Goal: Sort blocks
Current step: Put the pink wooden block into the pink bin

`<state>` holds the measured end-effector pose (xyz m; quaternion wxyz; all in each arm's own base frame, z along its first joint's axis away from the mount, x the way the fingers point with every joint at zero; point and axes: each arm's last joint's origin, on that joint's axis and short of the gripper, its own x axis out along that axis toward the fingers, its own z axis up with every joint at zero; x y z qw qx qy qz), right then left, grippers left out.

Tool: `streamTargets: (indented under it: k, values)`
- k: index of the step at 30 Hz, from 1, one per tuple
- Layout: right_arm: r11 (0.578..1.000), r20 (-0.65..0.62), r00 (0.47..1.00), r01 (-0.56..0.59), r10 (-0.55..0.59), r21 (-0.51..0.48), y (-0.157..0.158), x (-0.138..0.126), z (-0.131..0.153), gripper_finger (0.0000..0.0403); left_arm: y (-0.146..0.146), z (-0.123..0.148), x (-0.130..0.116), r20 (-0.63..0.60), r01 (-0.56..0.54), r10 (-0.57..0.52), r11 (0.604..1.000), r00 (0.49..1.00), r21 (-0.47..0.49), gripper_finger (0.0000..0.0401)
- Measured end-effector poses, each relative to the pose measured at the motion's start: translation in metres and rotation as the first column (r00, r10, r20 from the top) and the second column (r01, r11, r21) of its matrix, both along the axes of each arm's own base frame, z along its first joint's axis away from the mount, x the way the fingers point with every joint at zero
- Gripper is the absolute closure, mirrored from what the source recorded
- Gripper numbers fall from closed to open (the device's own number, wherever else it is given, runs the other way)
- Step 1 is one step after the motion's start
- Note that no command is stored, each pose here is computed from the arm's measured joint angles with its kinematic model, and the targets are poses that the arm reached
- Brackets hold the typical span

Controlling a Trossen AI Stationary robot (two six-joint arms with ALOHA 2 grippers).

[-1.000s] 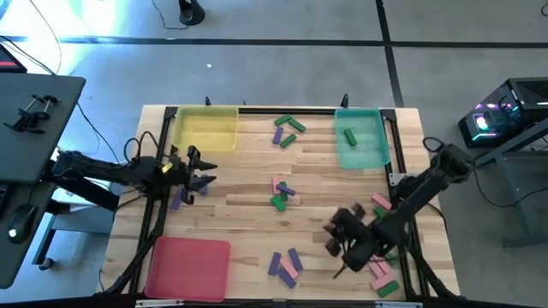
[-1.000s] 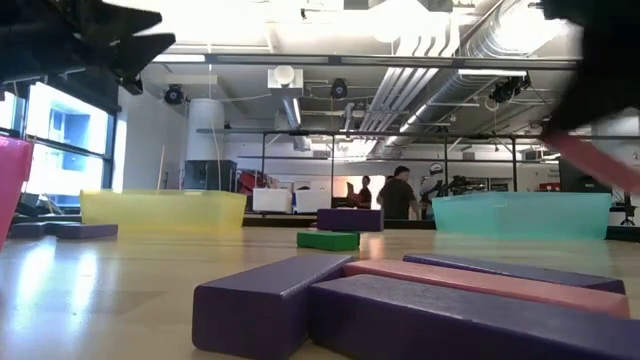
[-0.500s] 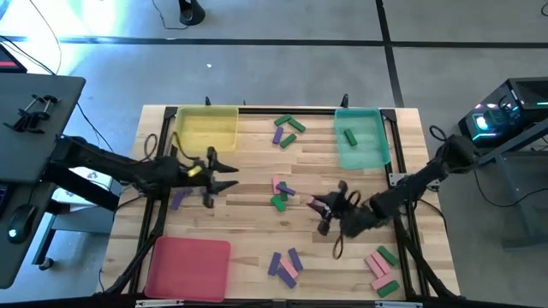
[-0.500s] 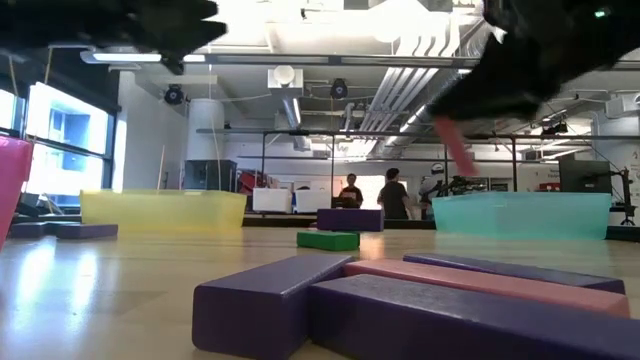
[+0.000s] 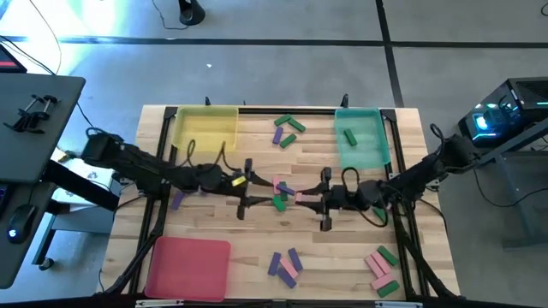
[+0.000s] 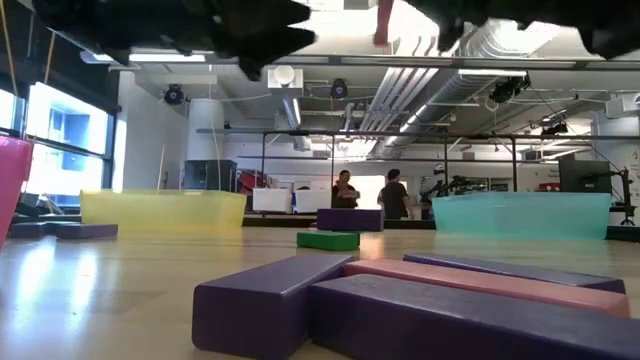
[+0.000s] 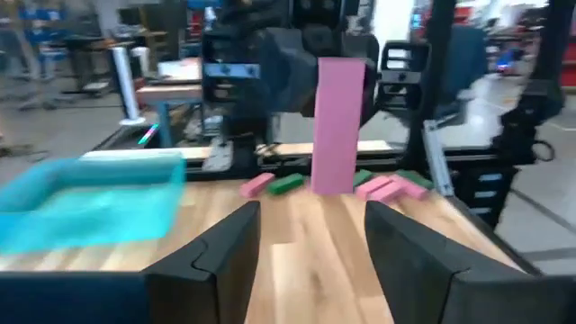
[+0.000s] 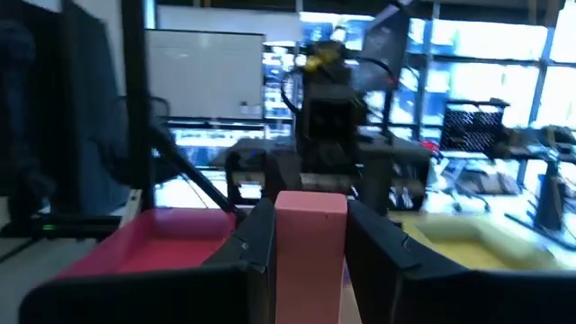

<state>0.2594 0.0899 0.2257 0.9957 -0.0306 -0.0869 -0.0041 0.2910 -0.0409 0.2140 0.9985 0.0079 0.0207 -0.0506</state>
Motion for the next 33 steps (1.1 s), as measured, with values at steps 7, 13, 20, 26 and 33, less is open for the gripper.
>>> streamTargets:
  k: [7, 13, 20, 26, 33]
  values:
    - [0.996, 0.003, 0.999, -0.032, 0.033, -0.084, 0.006, 0.014, 0.013, 0.0329, -0.004, -0.008, 0.029, 0.043, 0.013, -0.012, 0.999, 0.999, -0.03, 0.0154]
    - [0.994, -0.006, 0.999, -0.042, 0.041, -0.103, 0.006, 0.018, 0.015, 0.0329, -0.009, -0.011, 0.047, 0.04, 0.103, -0.101, 0.994, 0.994, -0.046, 0.0149]
    - [0.994, -0.019, 0.999, -0.042, 0.04, -0.099, 0.002, 0.021, 0.011, 0.0329, -0.011, -0.012, 0.052, 0.02, 0.132, -0.131, 0.989, 0.991, -0.069, 0.0149]
    - [0.993, -0.051, 0.998, -0.036, 0.03, -0.113, 0.001, 0.019, 0.012, 0.033, -0.012, -0.016, 0.051, -0.041, 0.136, -0.139, 0.988, 0.989, -0.075, 0.0148]
    - [0.993, -0.087, 0.996, -0.017, 0.006, -0.118, 0.003, 0.014, 0.014, 0.033, -0.012, -0.019, 0.051, -0.064, 0.123, -0.127, 0.99, 0.99, -0.066, 0.0148]
